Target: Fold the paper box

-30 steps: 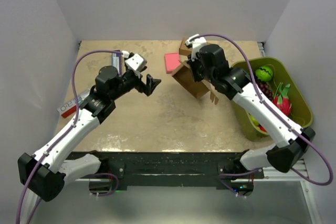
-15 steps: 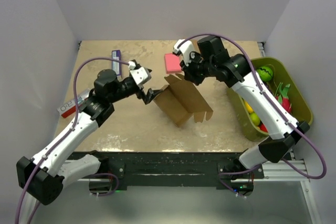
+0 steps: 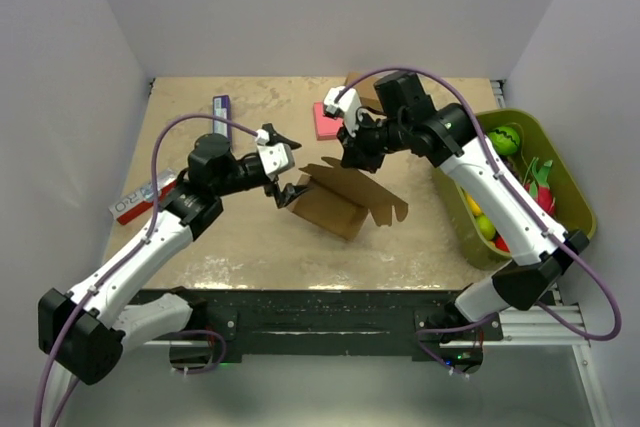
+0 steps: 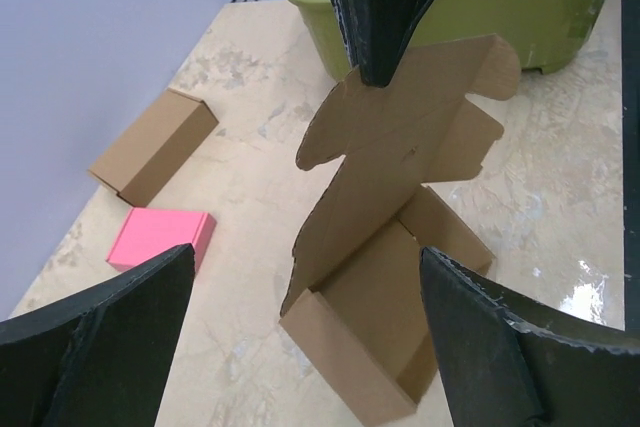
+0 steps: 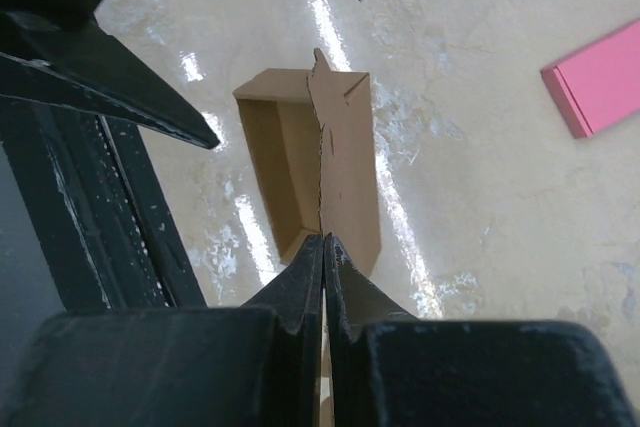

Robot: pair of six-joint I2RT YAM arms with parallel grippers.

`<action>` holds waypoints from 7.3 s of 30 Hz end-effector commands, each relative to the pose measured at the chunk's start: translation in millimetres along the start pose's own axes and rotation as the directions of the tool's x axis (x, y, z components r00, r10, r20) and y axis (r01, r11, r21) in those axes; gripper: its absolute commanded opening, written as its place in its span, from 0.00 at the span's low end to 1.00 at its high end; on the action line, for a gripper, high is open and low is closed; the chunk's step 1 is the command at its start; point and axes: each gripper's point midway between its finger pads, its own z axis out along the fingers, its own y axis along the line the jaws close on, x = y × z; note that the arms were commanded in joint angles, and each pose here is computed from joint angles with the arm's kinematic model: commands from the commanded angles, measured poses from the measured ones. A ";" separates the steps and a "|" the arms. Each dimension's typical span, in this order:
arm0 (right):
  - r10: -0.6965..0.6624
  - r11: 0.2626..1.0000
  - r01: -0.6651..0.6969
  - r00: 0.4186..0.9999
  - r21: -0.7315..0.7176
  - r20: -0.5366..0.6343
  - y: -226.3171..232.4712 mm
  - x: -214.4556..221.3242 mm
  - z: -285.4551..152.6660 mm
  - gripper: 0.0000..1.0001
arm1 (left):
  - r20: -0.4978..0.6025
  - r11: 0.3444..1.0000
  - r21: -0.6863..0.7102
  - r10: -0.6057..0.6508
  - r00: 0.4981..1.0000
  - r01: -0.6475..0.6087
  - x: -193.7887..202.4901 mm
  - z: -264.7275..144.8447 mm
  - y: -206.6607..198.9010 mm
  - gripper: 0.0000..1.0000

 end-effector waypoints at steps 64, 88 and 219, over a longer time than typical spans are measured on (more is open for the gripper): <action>0.498 0.586 -0.780 0.559 0.218 0.663 -58.8 152.2 7.3 0.82 | -0.152 0.959 0.016 -0.277 0.949 0.282 61.9 20.0 11.1 0.00; 0.565 0.670 -0.723 0.642 0.167 0.518 -63.0 172.6 85.4 0.53 | -0.101 0.946 0.068 -0.309 0.946 0.316 55.6 18.2 13.0 0.00; 0.273 0.666 -0.663 0.644 0.343 0.715 -47.6 102.6 85.2 0.00 | 0.006 0.814 -0.405 -0.453 0.892 0.416 114.9 13.9 102.9 0.90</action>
